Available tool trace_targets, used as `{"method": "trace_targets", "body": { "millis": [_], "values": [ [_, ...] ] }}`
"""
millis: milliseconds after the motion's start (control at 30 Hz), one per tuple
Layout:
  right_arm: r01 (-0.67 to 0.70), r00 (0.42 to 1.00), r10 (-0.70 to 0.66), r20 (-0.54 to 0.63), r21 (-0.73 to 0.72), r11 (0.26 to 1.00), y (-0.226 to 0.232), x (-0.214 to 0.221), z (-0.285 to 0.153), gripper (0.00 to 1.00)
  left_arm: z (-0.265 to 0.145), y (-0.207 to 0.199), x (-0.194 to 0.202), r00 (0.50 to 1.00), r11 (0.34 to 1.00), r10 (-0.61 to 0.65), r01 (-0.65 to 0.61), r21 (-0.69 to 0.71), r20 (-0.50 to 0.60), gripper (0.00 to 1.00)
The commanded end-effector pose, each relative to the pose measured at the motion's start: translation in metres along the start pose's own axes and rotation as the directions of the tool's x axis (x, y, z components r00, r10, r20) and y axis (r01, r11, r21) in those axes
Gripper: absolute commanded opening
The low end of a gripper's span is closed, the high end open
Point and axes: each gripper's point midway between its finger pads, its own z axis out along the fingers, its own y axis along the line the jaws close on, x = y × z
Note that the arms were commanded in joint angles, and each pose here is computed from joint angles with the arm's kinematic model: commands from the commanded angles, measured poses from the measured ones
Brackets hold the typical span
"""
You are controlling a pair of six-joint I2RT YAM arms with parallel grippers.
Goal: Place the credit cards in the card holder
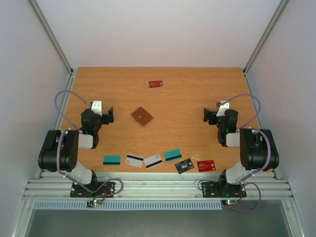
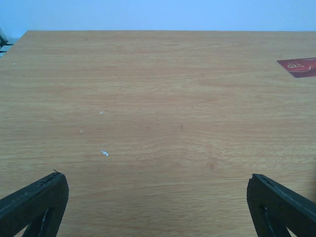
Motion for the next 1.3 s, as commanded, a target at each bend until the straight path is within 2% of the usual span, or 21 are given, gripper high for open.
{"method": "trace_targets", "body": {
  "millis": [0,700,833,933,1100,1200,1267],
  "values": [
    [0.008,0.999,-0.009,0.035,0.018,1.000,-0.004,-0.011,0.001,0.98,0.002,0.000,-0.021,0.997,1.000,0.019,-0.019,-0.004,0.071,0.99],
    [0.008,0.999,-0.009,0.042,0.018,1.000,-0.004,-0.012,0.001,0.98,0.003,-0.002,-0.022,0.999,1.000,0.015,-0.015,0.008,0.048,0.99],
    [0.003,0.999,-0.009,0.053,0.113,0.994,-0.014,-0.016,-0.002,0.99,0.002,-0.004,-0.041,1.000,1.000,0.024,-0.024,0.018,0.007,0.99],
    [0.017,0.998,-0.024,0.051,0.127,0.992,-0.011,-0.031,-0.010,0.99,-0.008,0.000,-0.057,1.000,1.000,0.006,-0.006,-0.013,-0.004,0.99],
    [-0.021,0.999,0.016,0.038,0.141,0.990,-0.008,-0.069,-0.023,0.99,-0.023,-0.004,-0.088,0.996,0.997,-0.083,0.083,0.001,-0.029,0.99],
    [-0.130,0.991,0.125,0.046,0.137,0.982,-0.006,-0.099,-0.034,0.99,-0.028,-0.007,-0.100,0.976,0.984,-0.178,0.179,-0.007,-0.124,0.99],
    [-0.243,0.970,0.242,0.025,0.141,0.960,-0.005,-0.114,-0.039,0.98,-0.030,-0.011,-0.101,0.940,0.958,-0.285,0.287,-0.017,-0.187,0.99]
  ]
}}
